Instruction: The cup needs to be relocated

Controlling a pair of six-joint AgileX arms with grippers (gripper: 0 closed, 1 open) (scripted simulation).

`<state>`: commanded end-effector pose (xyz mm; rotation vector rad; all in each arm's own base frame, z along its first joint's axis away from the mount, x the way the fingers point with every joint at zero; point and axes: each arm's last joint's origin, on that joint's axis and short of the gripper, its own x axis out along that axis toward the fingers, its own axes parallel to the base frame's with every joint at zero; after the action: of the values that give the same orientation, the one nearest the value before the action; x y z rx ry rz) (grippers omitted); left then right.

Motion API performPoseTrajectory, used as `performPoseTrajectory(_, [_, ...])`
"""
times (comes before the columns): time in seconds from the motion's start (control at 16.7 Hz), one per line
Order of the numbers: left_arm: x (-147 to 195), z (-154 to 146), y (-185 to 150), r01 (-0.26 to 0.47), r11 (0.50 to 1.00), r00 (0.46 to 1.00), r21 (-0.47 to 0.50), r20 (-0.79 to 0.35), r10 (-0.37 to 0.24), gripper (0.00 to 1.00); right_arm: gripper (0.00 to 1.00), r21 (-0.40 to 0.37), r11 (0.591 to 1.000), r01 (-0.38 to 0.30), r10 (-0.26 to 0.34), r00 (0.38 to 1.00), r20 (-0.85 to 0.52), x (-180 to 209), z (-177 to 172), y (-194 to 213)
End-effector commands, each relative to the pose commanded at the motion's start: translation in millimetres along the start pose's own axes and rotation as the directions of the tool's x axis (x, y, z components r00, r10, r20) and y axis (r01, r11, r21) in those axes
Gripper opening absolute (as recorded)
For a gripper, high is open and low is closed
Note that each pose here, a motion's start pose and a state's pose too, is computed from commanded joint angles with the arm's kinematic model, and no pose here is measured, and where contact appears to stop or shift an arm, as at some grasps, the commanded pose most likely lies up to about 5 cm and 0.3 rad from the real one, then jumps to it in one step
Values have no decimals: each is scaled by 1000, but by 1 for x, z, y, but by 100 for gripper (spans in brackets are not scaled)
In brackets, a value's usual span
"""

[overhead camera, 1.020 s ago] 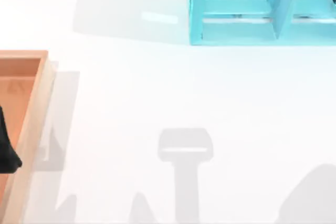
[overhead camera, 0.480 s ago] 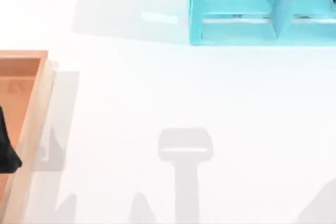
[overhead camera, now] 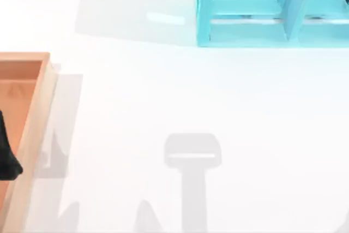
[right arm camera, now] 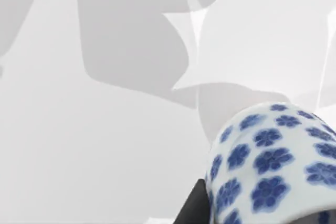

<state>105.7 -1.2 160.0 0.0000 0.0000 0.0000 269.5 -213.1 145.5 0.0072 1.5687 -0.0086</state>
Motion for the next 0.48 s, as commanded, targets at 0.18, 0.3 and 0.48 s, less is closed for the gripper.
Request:
performPoseTrajectory(0.18, [0,0,0,0,1000,1000,0,0,0,100,0,0,1000,0,0,1000,0,0,0,0])
performPoseTrajectory(0.3, [0,0,0,0,1000,1000,0,0,0,100,15,0,1000,0,0,1000,0,0,0,0])
performPoseTrajectory(0.48, [0,0,0,0,1000,1000,0,0,0,100,38,0,1000,0,0,1000,0,0,0,0])
